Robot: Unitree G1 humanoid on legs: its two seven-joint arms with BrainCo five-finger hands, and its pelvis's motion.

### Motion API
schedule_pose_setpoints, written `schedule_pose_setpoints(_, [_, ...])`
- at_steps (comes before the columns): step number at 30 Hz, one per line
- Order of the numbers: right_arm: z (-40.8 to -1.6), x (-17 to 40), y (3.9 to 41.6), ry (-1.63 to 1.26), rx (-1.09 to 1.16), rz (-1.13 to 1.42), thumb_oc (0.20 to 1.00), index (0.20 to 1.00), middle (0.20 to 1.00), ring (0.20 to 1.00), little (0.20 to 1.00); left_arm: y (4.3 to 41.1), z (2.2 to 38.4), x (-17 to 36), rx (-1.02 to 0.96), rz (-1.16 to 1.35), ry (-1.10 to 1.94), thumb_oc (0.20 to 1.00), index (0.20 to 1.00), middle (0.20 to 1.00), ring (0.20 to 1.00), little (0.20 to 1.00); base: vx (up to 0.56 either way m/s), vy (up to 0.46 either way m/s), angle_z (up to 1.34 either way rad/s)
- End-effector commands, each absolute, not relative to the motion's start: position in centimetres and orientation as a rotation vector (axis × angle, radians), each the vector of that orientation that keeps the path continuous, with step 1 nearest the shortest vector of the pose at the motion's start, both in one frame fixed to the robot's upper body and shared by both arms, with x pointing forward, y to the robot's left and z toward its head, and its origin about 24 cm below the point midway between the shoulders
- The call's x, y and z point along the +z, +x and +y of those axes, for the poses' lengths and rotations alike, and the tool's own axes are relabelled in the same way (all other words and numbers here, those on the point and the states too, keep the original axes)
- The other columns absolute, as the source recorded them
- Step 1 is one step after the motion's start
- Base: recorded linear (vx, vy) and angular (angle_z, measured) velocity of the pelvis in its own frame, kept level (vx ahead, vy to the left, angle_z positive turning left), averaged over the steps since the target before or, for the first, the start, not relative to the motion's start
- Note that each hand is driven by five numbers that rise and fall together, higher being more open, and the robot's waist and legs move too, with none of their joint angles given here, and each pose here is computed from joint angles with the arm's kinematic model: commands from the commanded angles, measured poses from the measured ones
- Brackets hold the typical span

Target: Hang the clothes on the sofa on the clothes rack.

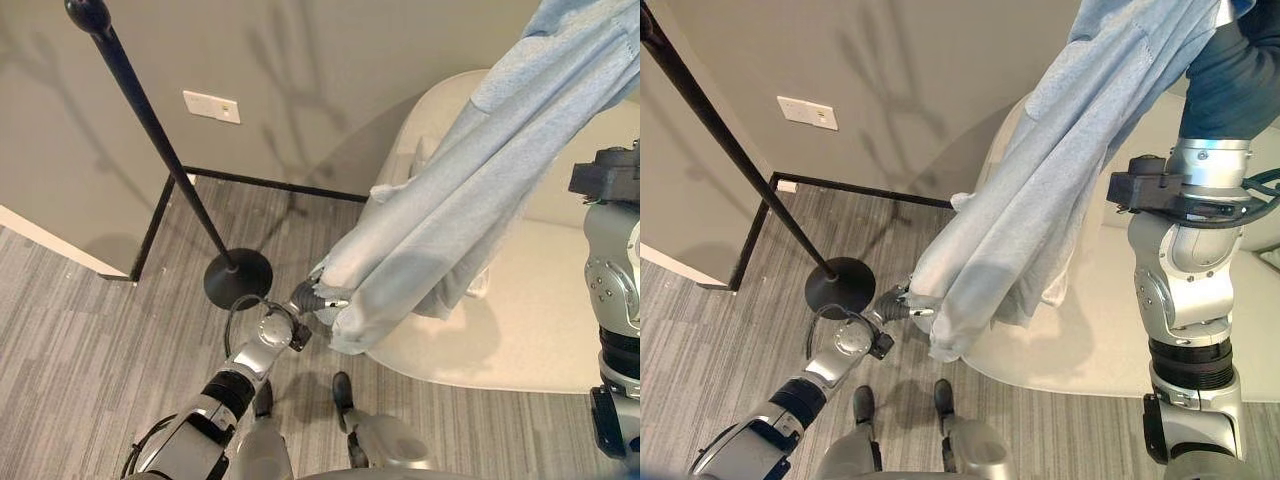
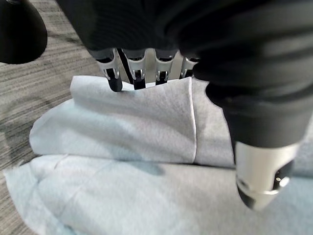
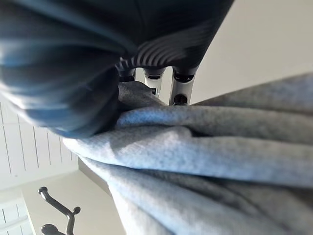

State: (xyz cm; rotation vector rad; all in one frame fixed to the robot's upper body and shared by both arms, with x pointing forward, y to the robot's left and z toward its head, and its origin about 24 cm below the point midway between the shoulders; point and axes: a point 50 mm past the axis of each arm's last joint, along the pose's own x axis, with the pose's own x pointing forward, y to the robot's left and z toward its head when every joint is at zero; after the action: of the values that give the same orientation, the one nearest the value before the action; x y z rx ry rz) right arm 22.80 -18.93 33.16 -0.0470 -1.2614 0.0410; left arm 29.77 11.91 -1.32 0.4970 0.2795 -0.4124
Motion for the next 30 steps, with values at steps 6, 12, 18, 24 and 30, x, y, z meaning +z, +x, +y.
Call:
schedule_pose_setpoints(6, [-18.0, 37.3, 18.2, -0.11, 0.069, -1.569, 0.2, 0.2, 0.2, 0.2, 0.2, 32.8, 9.0, 2.7, -0.468, 0.083, 0.616, 1.0, 1.0, 1.0, 1.0, 1.0, 0.0, -0.006, -0.01])
schedule_pose_setpoints(12, [-17.6, 37.9, 17.7, -0.148, 0.082, -1.603, 0.2, 0.2, 0.2, 0.2, 0.2, 33.5, 8.3, 3.6, -0.48, 0.034, 0.679, 1.0, 1.0, 1.0, 1.0, 1.0, 0.0, -0.028, -0.01])
schedule_pose_setpoints(18, [-17.2, 38.4, 17.1, -0.177, 0.084, -1.642, 0.2, 0.2, 0.2, 0.2, 0.2, 33.5, 7.2, 4.1, -0.513, 0.004, 0.696, 0.2, 0.2, 0.2, 0.2, 0.2, -0.01, -0.011, 0.0])
schedule_pose_setpoints(24, [-17.0, 38.9, 17.1, -0.197, 0.07, -1.659, 0.2, 0.2, 0.2, 0.2, 0.2, 33.7, 7.2, 4.5, -0.487, -0.005, 0.661, 0.2, 0.2, 0.2, 0.2, 0.2, 0.0, 0.0, 0.0])
schedule_pose_setpoints(30, [-16.7, 38.9, 17.9, -0.174, 0.076, -1.63, 0.2, 0.2, 0.2, 0.2, 0.2, 34.2, 9.9, 5.3, -0.348, -0.008, 0.577, 0.2, 0.2, 0.2, 0.2, 0.2, 0.02, 0.02, 0.03])
